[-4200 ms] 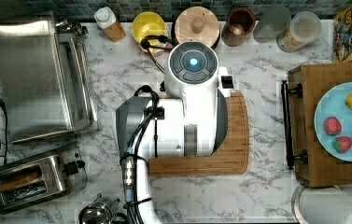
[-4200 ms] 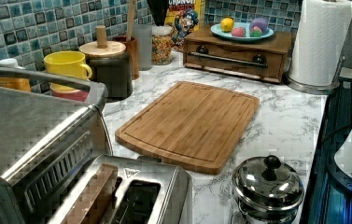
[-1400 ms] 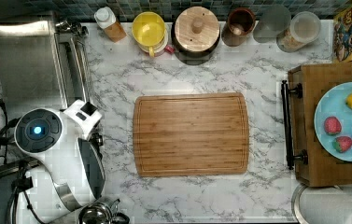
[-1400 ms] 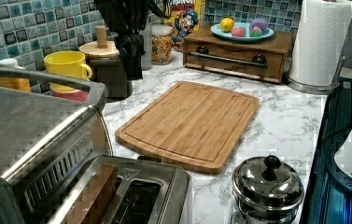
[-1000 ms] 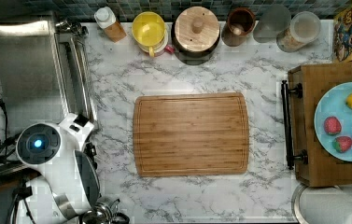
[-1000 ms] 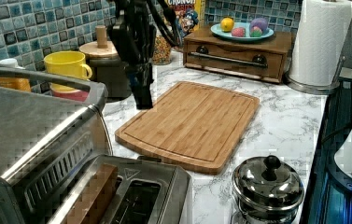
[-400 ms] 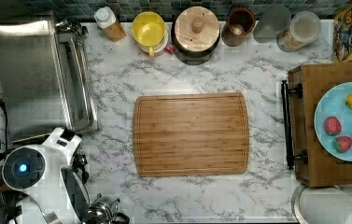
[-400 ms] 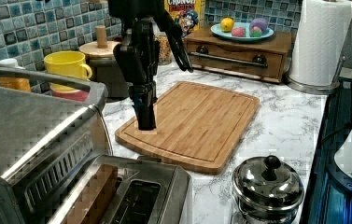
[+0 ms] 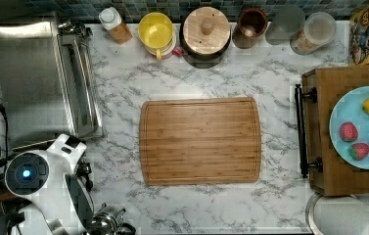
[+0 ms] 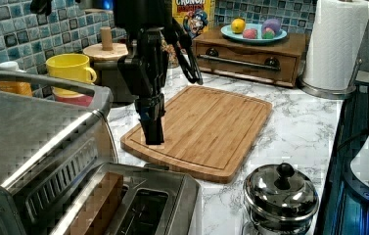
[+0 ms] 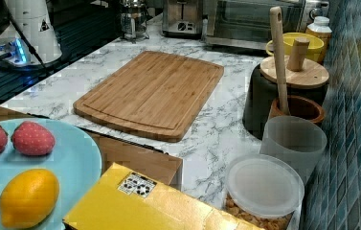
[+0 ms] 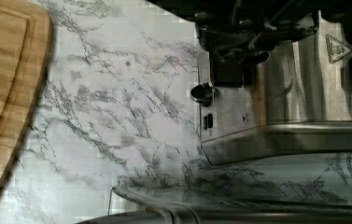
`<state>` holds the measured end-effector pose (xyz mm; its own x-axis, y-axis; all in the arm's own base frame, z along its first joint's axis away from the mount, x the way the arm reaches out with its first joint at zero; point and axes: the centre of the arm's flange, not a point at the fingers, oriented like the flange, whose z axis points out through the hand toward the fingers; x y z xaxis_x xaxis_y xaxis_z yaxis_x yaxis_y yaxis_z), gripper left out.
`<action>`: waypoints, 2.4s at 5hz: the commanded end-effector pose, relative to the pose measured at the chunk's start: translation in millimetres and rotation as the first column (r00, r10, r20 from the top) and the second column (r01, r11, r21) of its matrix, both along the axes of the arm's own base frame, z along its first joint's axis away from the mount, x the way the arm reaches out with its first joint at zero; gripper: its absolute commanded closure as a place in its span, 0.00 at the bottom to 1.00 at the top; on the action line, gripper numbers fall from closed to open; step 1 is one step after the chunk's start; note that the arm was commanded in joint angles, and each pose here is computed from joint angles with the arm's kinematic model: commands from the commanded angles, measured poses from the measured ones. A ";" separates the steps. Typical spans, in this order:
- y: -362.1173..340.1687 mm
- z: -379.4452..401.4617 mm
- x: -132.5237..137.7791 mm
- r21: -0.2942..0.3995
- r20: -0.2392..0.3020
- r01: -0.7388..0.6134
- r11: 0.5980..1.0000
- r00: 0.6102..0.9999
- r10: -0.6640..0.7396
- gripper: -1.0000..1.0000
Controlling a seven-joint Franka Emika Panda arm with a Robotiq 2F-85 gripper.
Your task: Turn on the toaster.
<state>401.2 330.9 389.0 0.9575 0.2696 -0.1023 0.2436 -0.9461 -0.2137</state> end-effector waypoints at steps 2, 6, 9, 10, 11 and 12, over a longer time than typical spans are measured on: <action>23.4 -52.3 -3.1 -0.081 -0.026 0.086 0.993 0.996 -0.089 1.00; 31.3 -181.1 -29.5 -0.215 -0.210 0.041 0.976 0.974 -0.087 1.00; 10.7 -205.2 -14.9 -0.272 -0.251 0.117 0.955 0.949 -0.188 1.00; 10.6 -205.3 -15.0 -0.272 -0.252 0.117 0.955 0.949 -0.188 1.00; 10.7 -205.3 -15.0 -0.272 -0.252 0.117 0.955 0.949 -0.188 1.00; 10.5 -205.3 -14.9 -0.272 -0.251 0.117 0.955 0.949 -0.188 1.00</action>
